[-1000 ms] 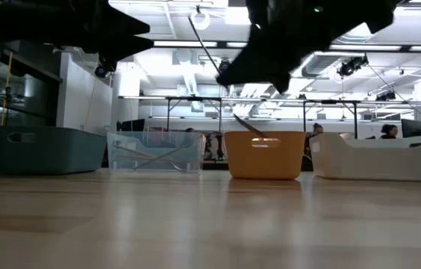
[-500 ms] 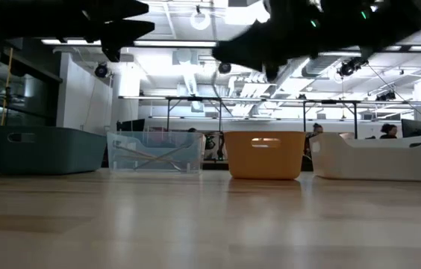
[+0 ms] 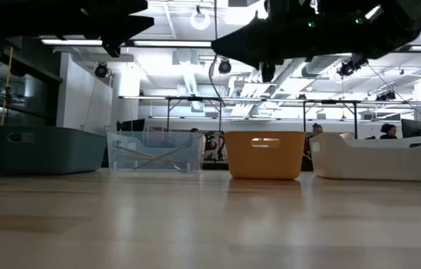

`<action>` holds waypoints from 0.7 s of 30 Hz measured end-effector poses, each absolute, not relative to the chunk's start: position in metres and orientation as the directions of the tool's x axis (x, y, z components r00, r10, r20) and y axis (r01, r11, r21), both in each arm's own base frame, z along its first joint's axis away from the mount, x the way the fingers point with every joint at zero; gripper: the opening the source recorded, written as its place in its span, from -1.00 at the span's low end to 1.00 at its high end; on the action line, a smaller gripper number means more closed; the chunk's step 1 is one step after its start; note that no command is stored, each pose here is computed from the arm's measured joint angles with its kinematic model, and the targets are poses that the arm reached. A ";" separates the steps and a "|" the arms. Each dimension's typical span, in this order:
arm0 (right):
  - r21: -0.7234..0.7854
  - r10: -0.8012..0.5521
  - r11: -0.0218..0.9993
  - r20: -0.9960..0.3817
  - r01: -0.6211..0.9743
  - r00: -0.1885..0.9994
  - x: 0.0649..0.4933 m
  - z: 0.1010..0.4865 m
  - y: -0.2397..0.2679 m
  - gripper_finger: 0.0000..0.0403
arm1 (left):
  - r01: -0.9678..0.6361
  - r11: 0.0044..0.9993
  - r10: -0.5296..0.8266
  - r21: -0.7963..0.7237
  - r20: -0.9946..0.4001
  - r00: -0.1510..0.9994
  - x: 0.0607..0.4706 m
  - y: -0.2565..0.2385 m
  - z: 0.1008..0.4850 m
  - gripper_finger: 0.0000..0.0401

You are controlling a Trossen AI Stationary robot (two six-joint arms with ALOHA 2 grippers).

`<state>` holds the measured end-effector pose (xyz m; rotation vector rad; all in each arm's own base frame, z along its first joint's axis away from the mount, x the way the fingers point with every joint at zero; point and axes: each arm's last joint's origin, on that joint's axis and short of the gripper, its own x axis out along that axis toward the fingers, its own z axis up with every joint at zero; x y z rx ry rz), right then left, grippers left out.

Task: Sort silverware by color (type)

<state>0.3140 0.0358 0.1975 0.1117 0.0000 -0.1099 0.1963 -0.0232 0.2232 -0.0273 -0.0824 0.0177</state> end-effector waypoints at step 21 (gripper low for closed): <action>0.106 -0.080 0.991 -0.029 0.082 0.996 0.317 0.199 0.042 -0.98 | -0.015 0.998 0.020 -0.062 0.071 0.997 0.196 -0.023 0.222 -0.10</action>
